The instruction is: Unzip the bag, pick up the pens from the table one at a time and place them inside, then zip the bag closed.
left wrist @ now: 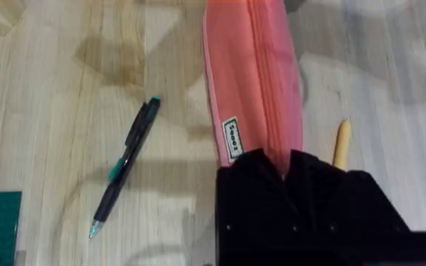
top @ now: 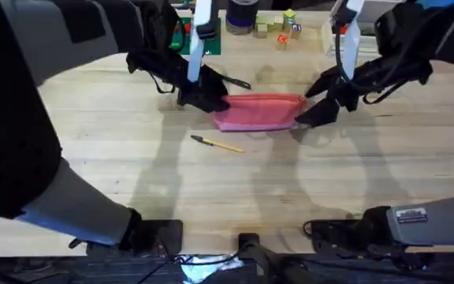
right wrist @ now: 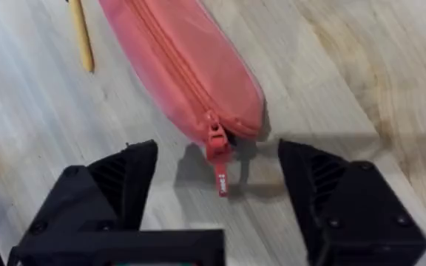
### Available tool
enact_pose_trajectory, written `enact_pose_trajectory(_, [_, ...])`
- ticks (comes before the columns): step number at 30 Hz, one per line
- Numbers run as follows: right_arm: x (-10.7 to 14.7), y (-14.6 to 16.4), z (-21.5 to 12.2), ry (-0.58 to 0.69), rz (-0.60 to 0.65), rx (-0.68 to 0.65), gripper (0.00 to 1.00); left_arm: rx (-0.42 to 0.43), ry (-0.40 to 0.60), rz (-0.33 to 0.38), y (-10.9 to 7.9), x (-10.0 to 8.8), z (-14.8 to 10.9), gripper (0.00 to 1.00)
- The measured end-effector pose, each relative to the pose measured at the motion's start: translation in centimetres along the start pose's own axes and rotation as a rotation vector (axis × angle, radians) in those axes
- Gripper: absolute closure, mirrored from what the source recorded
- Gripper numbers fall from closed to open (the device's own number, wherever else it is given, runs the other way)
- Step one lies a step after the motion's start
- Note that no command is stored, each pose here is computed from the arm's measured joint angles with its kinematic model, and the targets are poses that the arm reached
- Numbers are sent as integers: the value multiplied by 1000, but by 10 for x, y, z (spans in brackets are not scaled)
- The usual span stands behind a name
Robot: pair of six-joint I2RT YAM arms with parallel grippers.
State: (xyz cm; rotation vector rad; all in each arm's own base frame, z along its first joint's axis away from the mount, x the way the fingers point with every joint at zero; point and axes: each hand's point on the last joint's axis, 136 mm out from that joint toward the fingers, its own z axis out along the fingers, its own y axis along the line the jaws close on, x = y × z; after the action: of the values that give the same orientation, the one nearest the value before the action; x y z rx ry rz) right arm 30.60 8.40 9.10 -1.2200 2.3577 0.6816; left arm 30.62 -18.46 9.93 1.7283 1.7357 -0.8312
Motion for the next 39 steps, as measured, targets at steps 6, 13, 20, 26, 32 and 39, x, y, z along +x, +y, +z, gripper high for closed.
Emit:
enact_pose_trajectory(6, [-4, 4, 4, 3, -24, -9, 367, 0, 0, 0, 0, 0, 0, 958])
enact_pose_trajectory(13, [-5, 4, 5, 3, -32, -7, 960, 0, 0, 0, 0, 0, 0, 958])
enact_pose_trajectory(20, [-6, 3, 4, 1, -36, -3, 971, -1, 1, 1, 0, 0, 0, 958])
enact_pose_trajectory(26, [-16, -1, -5, 2, -47, 14, 972, -4, 1, 1, 1, 1, -1, 958])
enact_pose_trajectory(32, [-34, -7, -19, -16, -75, 44, 972, -7, 0, 3, 2, 1, -1, 958])
enact_pose_trajectory(39, [-32, -4, -21, -5, -64, 35, 972, -7, 0, 3, 2, 1, -1, 959])
